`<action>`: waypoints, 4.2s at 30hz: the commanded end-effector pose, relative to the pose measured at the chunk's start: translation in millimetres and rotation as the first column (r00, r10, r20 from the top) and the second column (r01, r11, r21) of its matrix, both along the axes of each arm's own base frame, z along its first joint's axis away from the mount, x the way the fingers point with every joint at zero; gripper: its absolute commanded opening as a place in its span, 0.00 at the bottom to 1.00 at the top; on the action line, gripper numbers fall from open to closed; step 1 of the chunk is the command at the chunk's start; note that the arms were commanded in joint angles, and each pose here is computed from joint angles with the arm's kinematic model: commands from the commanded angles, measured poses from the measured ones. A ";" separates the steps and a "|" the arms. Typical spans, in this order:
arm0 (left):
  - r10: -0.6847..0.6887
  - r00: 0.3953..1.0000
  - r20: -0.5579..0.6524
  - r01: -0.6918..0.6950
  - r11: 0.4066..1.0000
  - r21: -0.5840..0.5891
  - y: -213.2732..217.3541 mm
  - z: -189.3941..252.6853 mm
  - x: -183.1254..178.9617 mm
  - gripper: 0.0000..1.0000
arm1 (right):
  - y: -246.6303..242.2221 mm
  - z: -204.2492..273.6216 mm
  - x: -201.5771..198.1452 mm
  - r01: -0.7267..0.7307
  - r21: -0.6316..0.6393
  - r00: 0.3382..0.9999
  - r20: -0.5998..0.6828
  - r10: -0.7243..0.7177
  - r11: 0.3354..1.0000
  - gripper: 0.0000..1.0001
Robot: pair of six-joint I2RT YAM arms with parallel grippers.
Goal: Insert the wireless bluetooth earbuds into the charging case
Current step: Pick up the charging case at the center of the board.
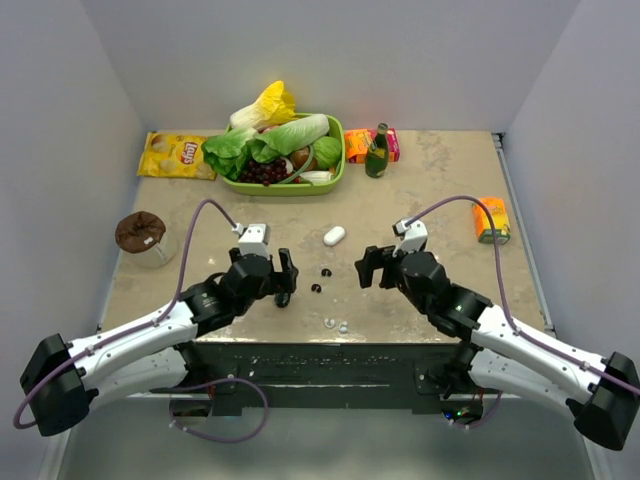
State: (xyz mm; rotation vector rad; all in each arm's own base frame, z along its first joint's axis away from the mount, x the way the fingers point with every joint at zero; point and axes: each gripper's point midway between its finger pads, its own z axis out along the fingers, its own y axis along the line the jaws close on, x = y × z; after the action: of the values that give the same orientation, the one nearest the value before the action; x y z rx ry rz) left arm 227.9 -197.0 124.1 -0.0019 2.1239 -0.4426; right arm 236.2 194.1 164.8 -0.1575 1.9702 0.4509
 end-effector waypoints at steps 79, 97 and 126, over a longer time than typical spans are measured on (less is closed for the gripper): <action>0.004 0.990 -0.140 0.001 0.999 0.035 0.3 -65.2 -22.9 0.15 | 8.6 1.5 -16.6 -0.098 0.026 0.995 -0.033 0.099 0.995 0.98; -0.246 0.968 -0.055 0.252 0.955 0.156 -10.1 -65.6 -26.5 1.00 | 13.6 0.4 -21.4 -0.144 0.019 0.989 -0.042 0.145 0.989 0.98; -0.308 0.913 -0.269 0.393 0.841 0.371 -31.5 -101.0 -15.1 0.98 | 16.3 -1.3 -21.5 -0.154 0.010 0.986 -0.057 0.154 0.988 0.98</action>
State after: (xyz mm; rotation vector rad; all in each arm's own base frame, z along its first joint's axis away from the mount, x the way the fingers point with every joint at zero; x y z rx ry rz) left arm 211.2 -218.9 19.1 0.5676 2.3836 -0.1849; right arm 211.9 204.8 146.8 -0.2901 2.0534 0.5431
